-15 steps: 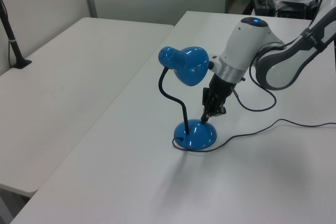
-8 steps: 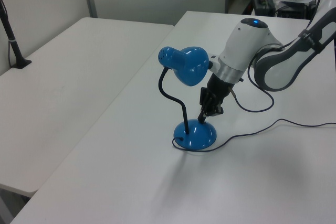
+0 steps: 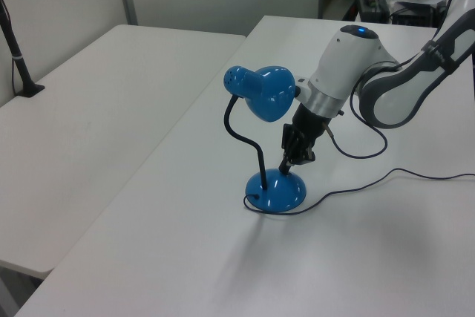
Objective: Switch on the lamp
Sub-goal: 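Press down on the switch on the blue lamp base with the gripper, then lift the gripper up off the lamp base switch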
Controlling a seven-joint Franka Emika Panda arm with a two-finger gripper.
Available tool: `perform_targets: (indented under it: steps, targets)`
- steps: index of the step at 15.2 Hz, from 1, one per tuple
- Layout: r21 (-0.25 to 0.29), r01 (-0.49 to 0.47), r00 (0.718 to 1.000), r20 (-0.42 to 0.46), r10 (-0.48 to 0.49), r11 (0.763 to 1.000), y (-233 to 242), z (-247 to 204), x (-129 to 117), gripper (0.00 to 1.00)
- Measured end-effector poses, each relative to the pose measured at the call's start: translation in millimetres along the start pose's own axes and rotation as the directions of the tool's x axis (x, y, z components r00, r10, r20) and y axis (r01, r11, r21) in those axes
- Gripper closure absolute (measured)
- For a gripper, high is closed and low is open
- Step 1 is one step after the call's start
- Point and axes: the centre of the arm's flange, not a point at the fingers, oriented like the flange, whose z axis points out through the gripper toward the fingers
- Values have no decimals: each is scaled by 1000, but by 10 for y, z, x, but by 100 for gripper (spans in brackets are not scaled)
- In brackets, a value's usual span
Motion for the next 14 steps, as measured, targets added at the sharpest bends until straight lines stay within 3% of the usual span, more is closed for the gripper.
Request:
perform_targets:
  steps: [14]
  targets:
    - [10,4,1000,-3,-4,1000,-39,29,21,99]
